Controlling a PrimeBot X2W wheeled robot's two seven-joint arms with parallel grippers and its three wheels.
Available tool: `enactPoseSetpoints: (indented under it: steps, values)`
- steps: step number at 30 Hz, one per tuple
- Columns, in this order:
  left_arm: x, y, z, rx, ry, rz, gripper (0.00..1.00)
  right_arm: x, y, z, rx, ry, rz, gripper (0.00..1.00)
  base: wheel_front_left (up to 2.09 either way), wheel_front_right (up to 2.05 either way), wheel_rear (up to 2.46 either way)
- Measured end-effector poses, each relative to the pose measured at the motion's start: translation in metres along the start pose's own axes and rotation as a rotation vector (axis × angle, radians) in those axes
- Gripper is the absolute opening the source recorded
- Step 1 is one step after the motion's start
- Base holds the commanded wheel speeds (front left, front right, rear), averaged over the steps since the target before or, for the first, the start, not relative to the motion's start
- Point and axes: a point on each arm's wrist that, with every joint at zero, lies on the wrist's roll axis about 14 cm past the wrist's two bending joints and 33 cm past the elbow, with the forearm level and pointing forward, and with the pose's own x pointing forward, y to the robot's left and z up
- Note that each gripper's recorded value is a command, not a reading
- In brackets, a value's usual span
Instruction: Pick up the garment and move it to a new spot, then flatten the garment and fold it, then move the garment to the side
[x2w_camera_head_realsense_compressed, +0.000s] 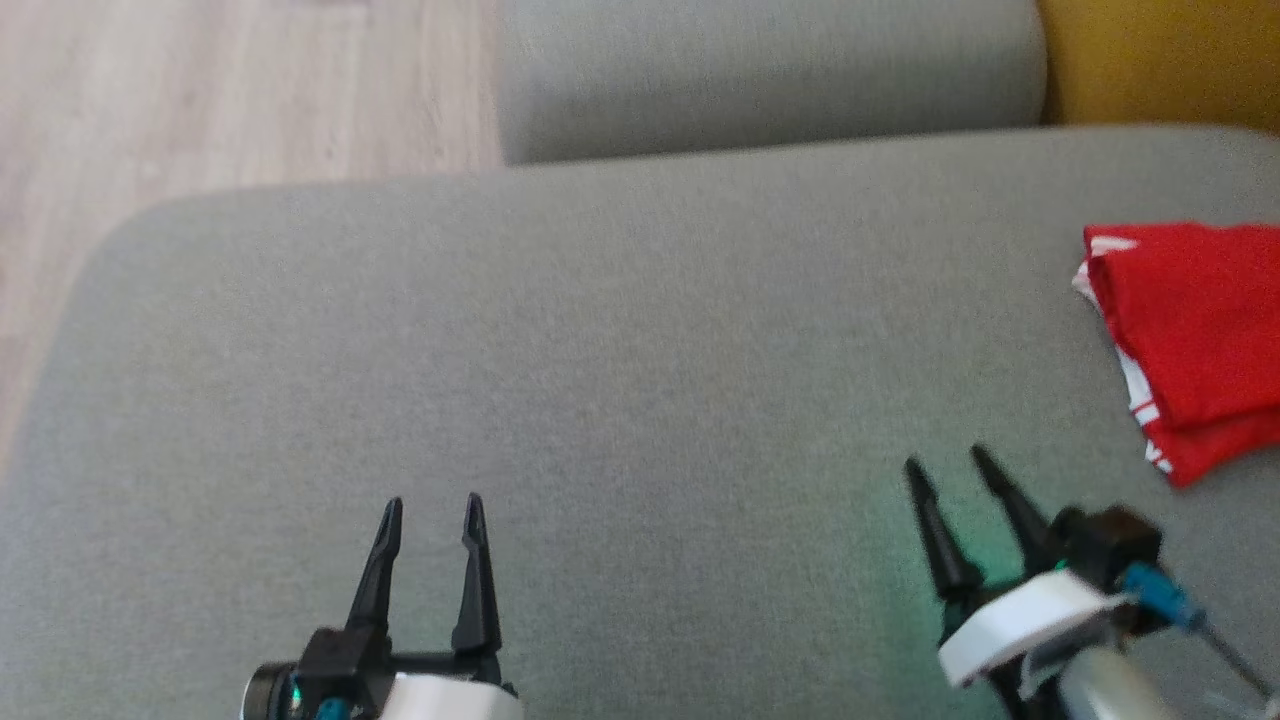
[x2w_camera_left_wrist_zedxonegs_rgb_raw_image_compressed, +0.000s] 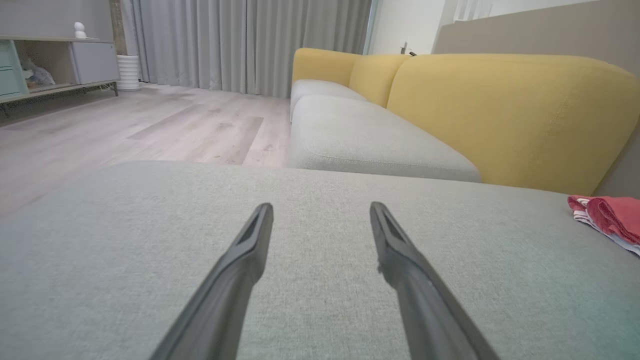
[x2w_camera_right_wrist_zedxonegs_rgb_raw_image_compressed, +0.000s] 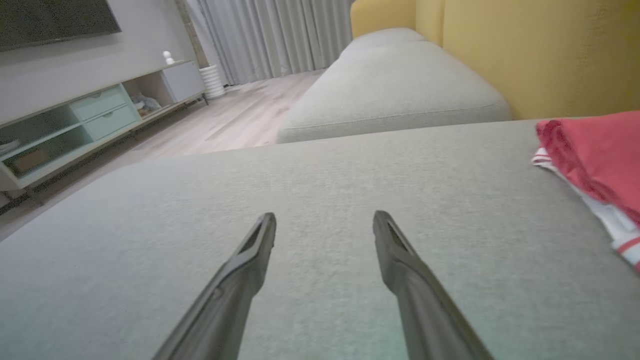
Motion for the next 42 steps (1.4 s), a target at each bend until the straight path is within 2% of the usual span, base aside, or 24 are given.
enactPoseSetpoints:
  steps: [2,4,7,13,27,28,34,42]
  values:
    - [-0.010,0.003,0.008,0.001,-0.027,0.016,1.00,-0.007,0.018,0.002,-0.002,-0.023,0.036,1.00,0.00,0.00,0.00]
    - [-0.019,0.009,0.016,0.000,-0.058,0.037,1.00,-0.010,0.032,0.024,0.001,-0.105,0.054,1.00,0.00,0.00,0.00]
    - [-0.032,0.017,0.020,0.021,-0.078,0.064,1.00,-0.019,0.043,0.035,-0.002,-0.157,0.060,1.00,0.00,0.00,0.00]
    - [-0.055,0.029,0.012,0.027,-0.067,0.111,1.00,-0.046,0.042,0.011,-0.025,-0.110,0.022,1.00,0.00,0.00,0.00]
    - [-0.060,0.031,0.014,0.057,-0.082,0.112,1.00,-0.052,0.044,0.022,-0.021,-0.162,0.002,1.00,0.00,0.00,0.00]
    - [-0.060,0.031,0.011,0.060,-0.074,0.111,0.00,-0.052,0.044,0.020,-0.019,-0.155,0.001,0.00,0.00,0.00,0.00]
    - [-0.074,0.038,-0.024,0.042,0.042,0.137,0.00,-0.064,0.039,-0.018,0.018,-0.042,-0.028,0.00,0.00,0.00,0.00]
    - [-0.072,0.040,-0.028,-0.041,0.067,0.145,0.00,-0.063,0.033,-0.018,0.100,-0.035,-0.054,0.00,0.00,0.00,0.00]
